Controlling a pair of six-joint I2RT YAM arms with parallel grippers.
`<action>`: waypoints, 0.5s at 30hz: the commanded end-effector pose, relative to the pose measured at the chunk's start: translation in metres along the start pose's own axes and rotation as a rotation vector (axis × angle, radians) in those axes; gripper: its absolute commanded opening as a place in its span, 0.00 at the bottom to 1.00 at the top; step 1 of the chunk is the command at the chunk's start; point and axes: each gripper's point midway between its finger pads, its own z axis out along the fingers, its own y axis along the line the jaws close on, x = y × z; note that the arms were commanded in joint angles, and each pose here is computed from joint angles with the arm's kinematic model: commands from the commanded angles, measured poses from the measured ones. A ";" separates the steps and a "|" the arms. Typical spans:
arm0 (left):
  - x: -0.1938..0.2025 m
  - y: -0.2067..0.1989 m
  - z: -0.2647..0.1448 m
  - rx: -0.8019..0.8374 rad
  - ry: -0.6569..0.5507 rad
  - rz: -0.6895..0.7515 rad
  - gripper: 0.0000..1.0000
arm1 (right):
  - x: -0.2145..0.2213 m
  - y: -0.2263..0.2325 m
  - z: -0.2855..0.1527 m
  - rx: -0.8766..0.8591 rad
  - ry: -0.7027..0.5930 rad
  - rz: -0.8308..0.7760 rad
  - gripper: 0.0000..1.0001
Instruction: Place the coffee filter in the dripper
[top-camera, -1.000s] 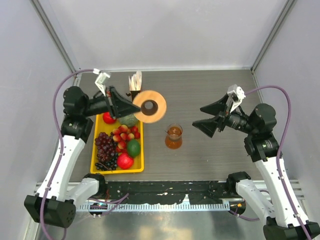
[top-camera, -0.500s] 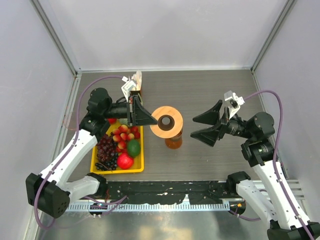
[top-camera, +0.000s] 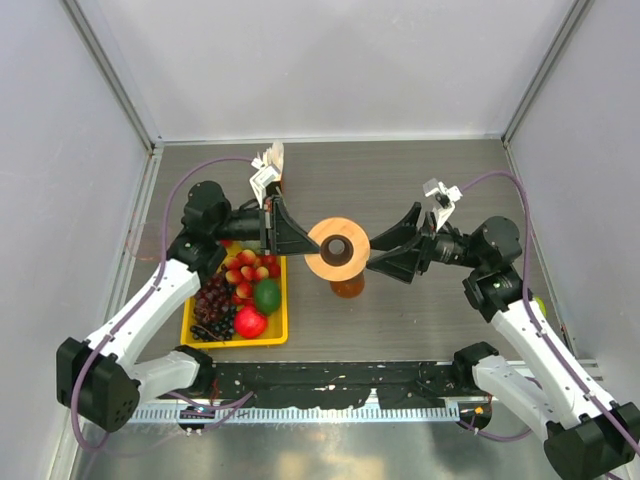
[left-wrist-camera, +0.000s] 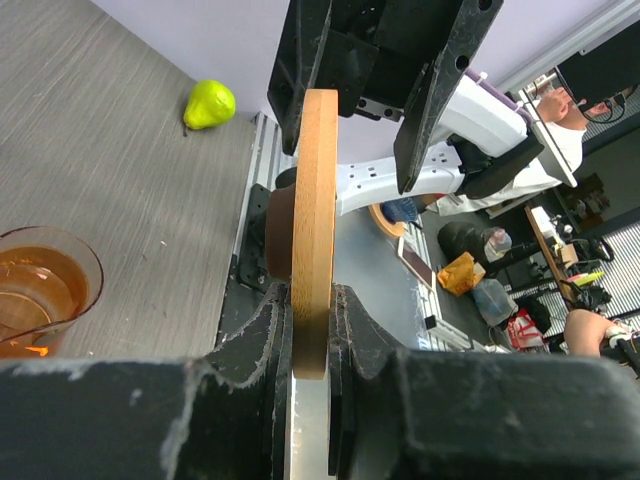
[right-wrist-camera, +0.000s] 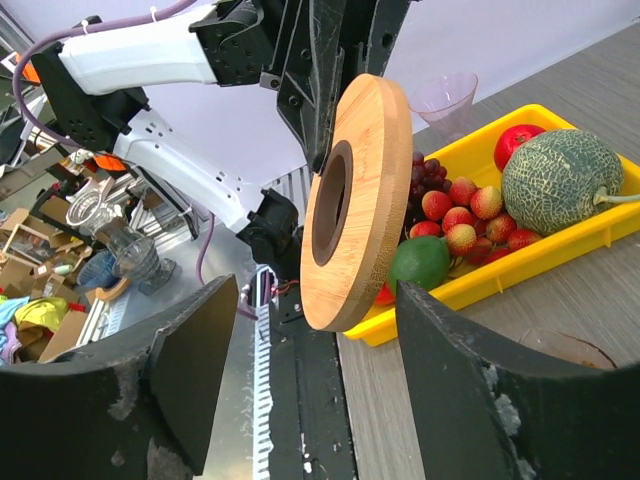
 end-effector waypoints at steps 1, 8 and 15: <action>-0.013 -0.011 0.004 0.039 -0.025 0.068 0.00 | -0.014 0.007 0.005 -0.044 -0.062 -0.055 0.65; -0.010 -0.006 0.006 0.041 -0.018 0.046 0.00 | -0.012 0.007 0.007 -0.055 -0.057 -0.060 0.49; -0.013 -0.002 0.010 0.024 -0.025 0.027 0.00 | -0.011 0.002 0.008 -0.039 -0.055 -0.051 0.31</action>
